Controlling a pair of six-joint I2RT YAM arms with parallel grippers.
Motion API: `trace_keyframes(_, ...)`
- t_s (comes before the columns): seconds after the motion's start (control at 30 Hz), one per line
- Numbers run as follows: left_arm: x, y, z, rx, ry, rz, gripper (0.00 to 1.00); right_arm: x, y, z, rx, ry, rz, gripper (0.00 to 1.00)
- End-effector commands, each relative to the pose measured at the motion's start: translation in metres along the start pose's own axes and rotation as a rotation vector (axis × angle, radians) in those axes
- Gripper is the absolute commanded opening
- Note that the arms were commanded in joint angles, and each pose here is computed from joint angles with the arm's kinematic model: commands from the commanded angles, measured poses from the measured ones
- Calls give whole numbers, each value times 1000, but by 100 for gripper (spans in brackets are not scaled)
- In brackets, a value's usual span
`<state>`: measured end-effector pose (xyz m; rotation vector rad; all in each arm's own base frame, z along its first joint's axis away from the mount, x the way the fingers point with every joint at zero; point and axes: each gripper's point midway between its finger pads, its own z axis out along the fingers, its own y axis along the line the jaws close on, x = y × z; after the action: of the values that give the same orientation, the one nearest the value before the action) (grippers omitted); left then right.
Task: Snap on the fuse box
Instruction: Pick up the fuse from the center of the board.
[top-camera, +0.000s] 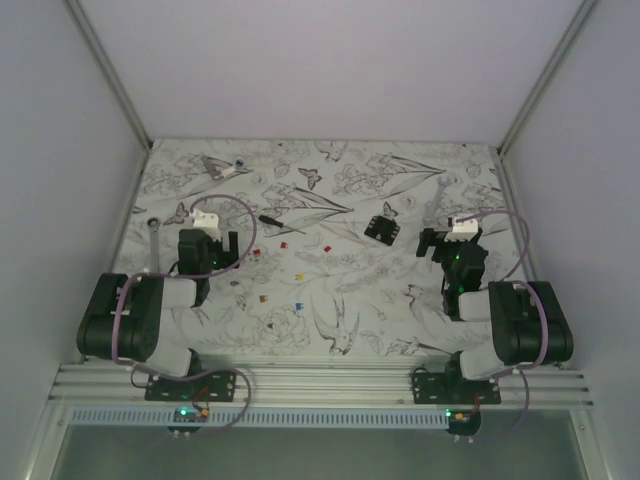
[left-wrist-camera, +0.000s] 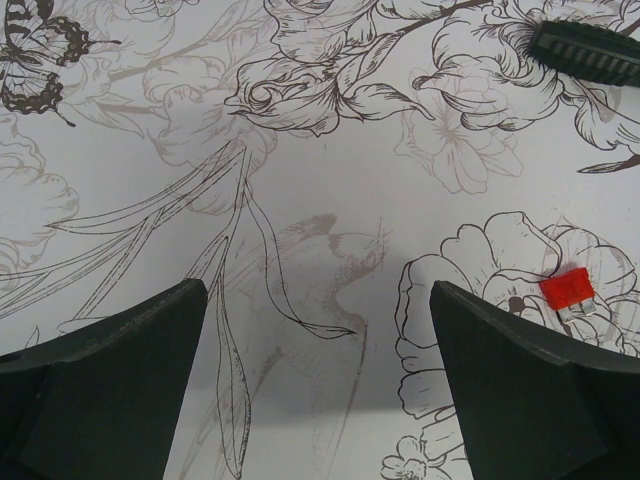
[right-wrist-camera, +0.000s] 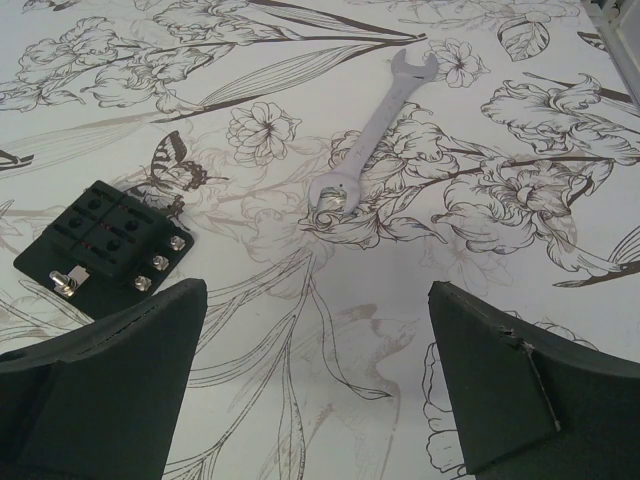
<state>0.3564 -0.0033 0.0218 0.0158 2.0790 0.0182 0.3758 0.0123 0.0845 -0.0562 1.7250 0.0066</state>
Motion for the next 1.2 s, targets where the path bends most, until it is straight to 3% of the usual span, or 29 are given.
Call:
trace_keyframes(0.0, -4, 1, 3, 8, -5, 1, 100, -9, -2, 5, 6, -26, -1, 100)
trace_keyframes(0.33, -9, 0, 2, 13, -8, 7, 100, -14, 1, 7, -14, -15, -15, 100)
trace_keyframes(0.47, -13, 2, -8, 0, 28, 3, 100, -21, 12, 13, -74, 57, -36, 100)
trace_keyframes(0.57, -23, 4, -21, -26, 70, -36, 100, -28, 23, 10, -104, 83, -44, 100)
trace_keyframes(0.67, -53, 3, -42, -30, 13, -108, 100, -42, 41, 6, -149, 107, -54, 99)
trace_keyframes(0.77, -71, -9, -62, 15, -6, -182, 100, -51, 61, -1, -205, 160, -68, 100)
trace_keyframes(0.97, -65, -52, -90, 165, 132, -340, 100, -50, 116, -25, -350, 292, -116, 100)
trace_keyframes(1.17, -45, -100, -105, 316, 262, -319, 100, -32, 171, -41, -497, 416, -146, 100)
